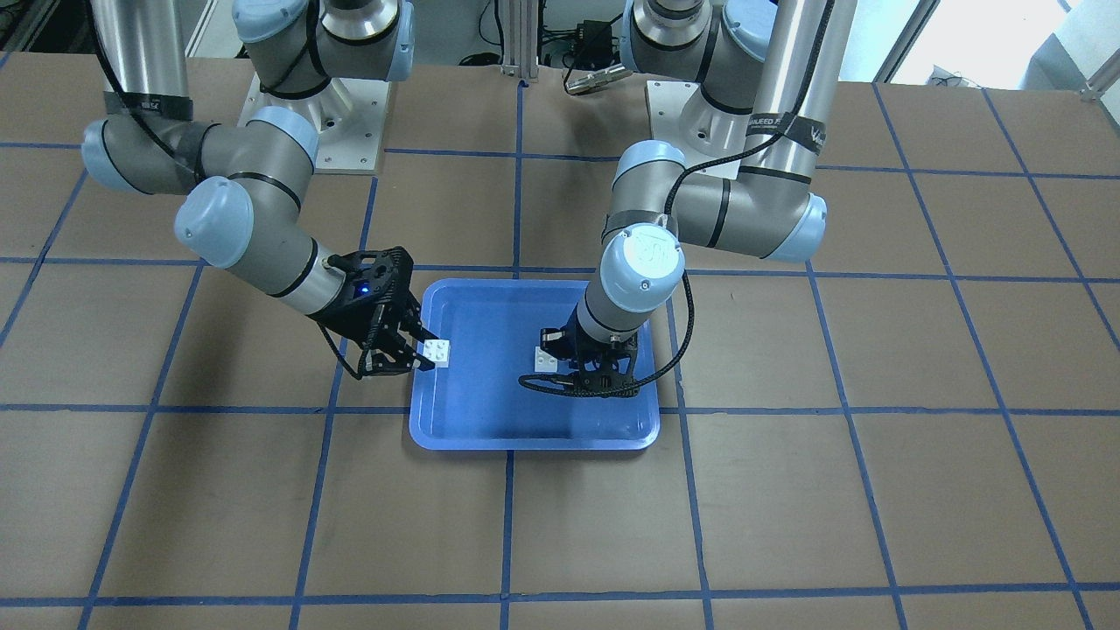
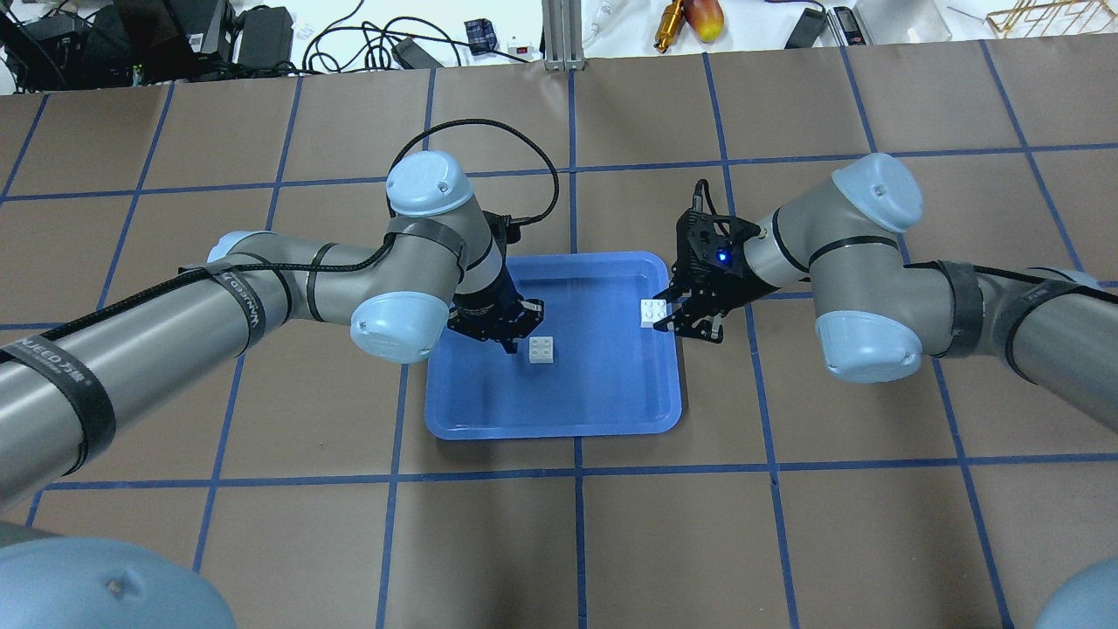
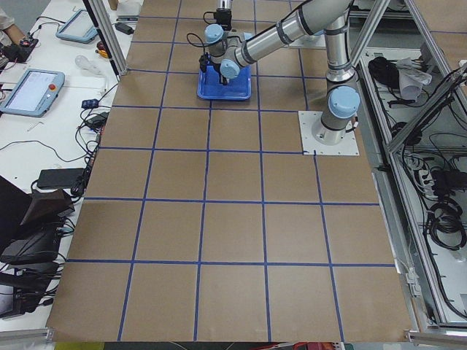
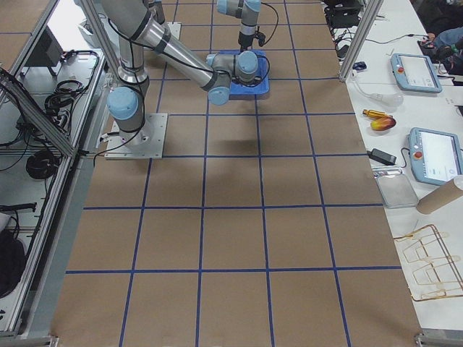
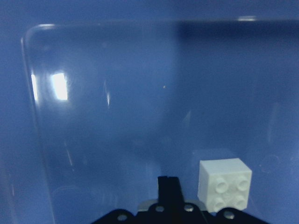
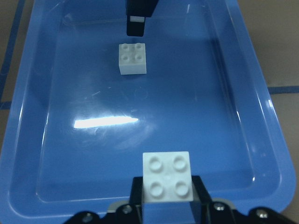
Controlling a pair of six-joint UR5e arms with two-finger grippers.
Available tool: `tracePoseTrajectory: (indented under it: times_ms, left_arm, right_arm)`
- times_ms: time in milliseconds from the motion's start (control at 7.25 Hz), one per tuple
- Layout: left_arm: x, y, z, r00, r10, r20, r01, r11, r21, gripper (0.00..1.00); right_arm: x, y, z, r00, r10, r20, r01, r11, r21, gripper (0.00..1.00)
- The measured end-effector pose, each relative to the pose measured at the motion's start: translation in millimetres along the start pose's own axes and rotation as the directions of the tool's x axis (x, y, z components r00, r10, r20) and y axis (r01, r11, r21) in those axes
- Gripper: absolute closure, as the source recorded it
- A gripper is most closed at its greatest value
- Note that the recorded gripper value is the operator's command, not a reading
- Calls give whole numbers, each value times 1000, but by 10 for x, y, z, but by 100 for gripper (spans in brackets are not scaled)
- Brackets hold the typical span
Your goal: Assemble white blocks and place on blue tray
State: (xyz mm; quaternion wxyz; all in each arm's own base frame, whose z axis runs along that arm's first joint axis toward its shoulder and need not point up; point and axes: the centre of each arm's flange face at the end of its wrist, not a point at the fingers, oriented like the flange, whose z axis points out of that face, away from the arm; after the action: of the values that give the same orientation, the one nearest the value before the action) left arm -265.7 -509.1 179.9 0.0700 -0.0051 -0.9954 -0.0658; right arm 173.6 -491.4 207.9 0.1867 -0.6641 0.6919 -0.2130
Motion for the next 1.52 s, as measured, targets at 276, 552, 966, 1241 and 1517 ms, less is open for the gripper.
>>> tracePoseTrajectory:
  times_ms: [276,552,966,1241,1517]
  left_arm:
    - [41,3,26,999,-36,-32,35,999,-9,95]
    - [73,13,44,997,-57,-46,56,998,-17,95]
    - [175,64,80,997,-59,-44,58,998,-23,95]
    - [212,78,85,997,-68,-43,67,998,-22,95]
    - [218,77,83,997,-70,-44,69,997,-18,95]
  right_arm:
    - [-26,-104,278,999,-29,-13,29,1000,4,100]
    - [-53,-181,514,999,-41,-18,41,999,9,100]
    - [-125,-282,665,999,-50,-1,50,999,12,100]
    - [-154,-334,731,998,-68,0,68,998,14,100]
    - [-173,-335,834,997,-74,13,73,997,14,100]
